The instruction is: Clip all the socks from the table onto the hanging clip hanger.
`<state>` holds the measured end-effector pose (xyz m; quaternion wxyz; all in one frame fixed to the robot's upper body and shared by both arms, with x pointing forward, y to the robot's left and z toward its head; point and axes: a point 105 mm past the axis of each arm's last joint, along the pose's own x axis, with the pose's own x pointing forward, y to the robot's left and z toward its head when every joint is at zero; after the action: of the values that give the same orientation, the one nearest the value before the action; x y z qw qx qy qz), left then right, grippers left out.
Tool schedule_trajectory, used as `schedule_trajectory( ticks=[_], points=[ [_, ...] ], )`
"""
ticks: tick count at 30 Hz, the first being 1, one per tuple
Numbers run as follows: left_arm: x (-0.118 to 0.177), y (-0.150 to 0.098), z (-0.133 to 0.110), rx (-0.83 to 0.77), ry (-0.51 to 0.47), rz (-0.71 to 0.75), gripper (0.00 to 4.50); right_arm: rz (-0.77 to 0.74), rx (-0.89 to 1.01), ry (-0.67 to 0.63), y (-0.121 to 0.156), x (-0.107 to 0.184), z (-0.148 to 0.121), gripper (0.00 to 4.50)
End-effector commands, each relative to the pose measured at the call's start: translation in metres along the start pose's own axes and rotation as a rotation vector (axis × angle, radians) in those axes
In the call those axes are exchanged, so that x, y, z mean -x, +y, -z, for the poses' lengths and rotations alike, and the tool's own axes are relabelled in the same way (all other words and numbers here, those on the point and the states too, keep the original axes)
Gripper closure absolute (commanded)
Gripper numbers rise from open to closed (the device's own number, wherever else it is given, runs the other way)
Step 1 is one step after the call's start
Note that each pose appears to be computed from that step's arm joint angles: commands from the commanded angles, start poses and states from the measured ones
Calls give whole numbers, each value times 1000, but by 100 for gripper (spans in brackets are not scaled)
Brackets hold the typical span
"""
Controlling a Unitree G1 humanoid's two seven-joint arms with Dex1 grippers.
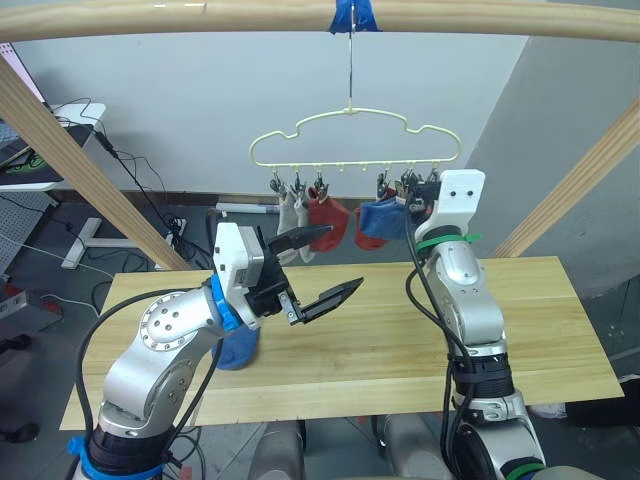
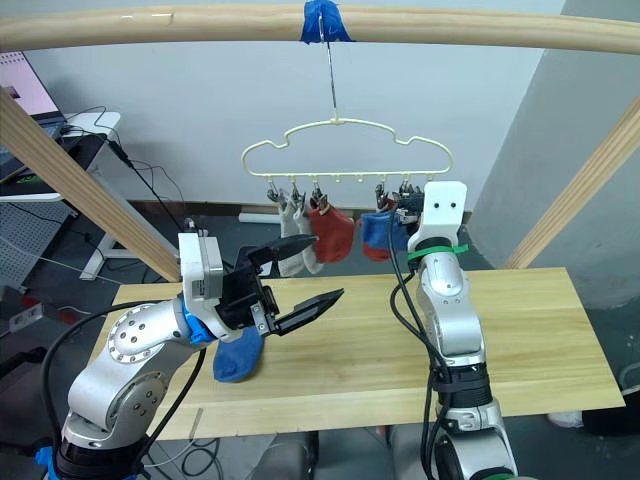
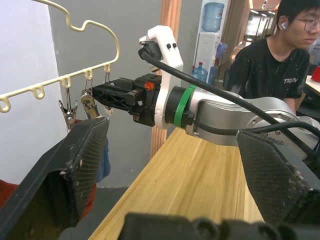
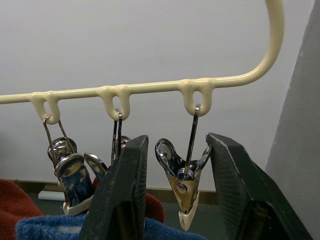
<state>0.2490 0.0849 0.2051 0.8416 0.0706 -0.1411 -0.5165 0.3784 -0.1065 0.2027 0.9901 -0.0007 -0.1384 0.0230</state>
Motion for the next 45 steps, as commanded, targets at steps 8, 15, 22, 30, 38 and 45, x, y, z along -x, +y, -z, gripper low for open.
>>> schedule_trajectory(
  ticks=[8,15,22,30,38,45],
  points=[
    [-2,-5,-10,-42,-26,21,0,10,2,-70,1,-4,-17,260],
    [-1,-5,-9,-44,-24,24,0,3,1,-67,3,-5,-15,260],
    [0,-6,-8,-44,-24,24,0,6,16,-64,3,-6,-14,260],
    [0,-8,-8,-41,-26,23,0,9,28,-59,2,-5,-13,279],
    [-1,-10,-9,-38,-28,23,0,10,25,-57,2,-4,-12,447],
    [1,-8,-6,-31,-16,8,0,-71,-6,-21,-1,-5,-10,447]
  ],
)
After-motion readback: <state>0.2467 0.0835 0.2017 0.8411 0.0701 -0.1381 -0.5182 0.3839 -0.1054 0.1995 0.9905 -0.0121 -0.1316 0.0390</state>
